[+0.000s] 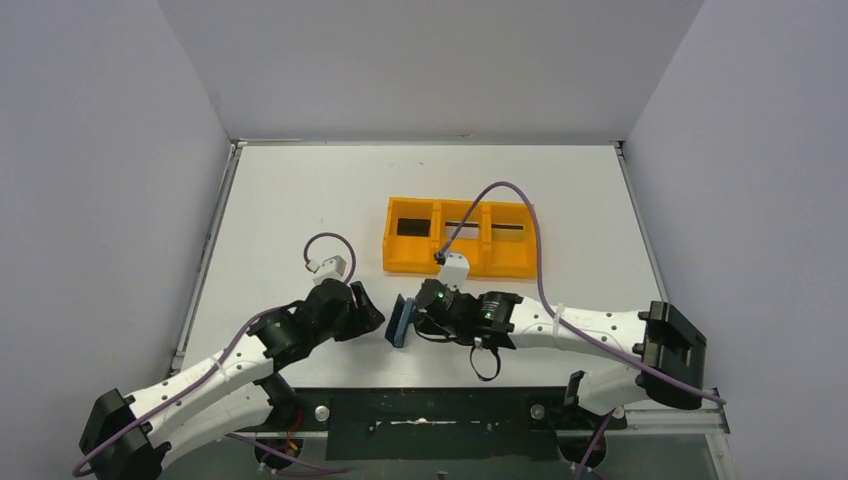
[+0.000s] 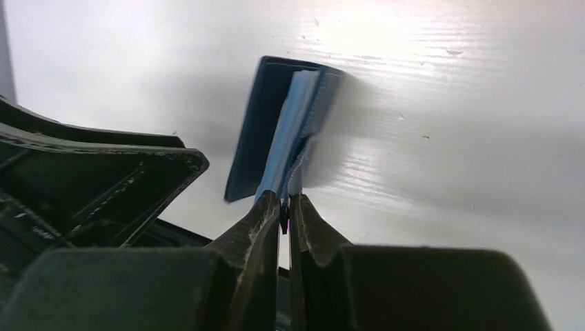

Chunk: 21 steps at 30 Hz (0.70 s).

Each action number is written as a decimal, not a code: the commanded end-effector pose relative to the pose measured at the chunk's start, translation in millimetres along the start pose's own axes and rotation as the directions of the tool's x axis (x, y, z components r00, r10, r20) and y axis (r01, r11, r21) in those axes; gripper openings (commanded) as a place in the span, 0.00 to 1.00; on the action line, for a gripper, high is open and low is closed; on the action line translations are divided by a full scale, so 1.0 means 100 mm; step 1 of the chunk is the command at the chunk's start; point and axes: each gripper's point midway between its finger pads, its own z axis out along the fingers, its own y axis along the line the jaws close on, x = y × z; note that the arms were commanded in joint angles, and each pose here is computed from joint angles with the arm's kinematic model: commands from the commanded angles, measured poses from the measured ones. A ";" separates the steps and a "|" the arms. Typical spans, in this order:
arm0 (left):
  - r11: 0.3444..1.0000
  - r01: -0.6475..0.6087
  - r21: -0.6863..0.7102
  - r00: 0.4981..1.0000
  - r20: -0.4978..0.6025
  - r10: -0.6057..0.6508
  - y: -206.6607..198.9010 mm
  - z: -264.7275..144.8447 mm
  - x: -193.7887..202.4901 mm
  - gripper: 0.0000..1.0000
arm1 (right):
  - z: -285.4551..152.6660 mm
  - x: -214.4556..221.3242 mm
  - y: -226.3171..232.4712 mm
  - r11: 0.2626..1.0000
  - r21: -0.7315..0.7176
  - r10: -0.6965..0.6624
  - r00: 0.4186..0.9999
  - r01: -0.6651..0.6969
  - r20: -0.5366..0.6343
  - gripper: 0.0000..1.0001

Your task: Take the credit cards out of the card holder

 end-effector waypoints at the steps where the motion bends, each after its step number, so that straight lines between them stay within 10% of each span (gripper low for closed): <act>1: 0.999 0.040 0.034 0.995 0.091 -0.043 -0.16 -0.15 -0.26 0.53 | -0.20 -0.36 0.28 0.988 -0.141 0.083 0.989 -0.065 0.126 0.00; 21: 0.993 0.035 0.116 0.993 0.111 -0.048 -0.25 -0.23 -0.29 0.55 | -0.12 -0.29 0.54 0.905 -0.422 -0.051 0.999 0.045 -0.002 0.00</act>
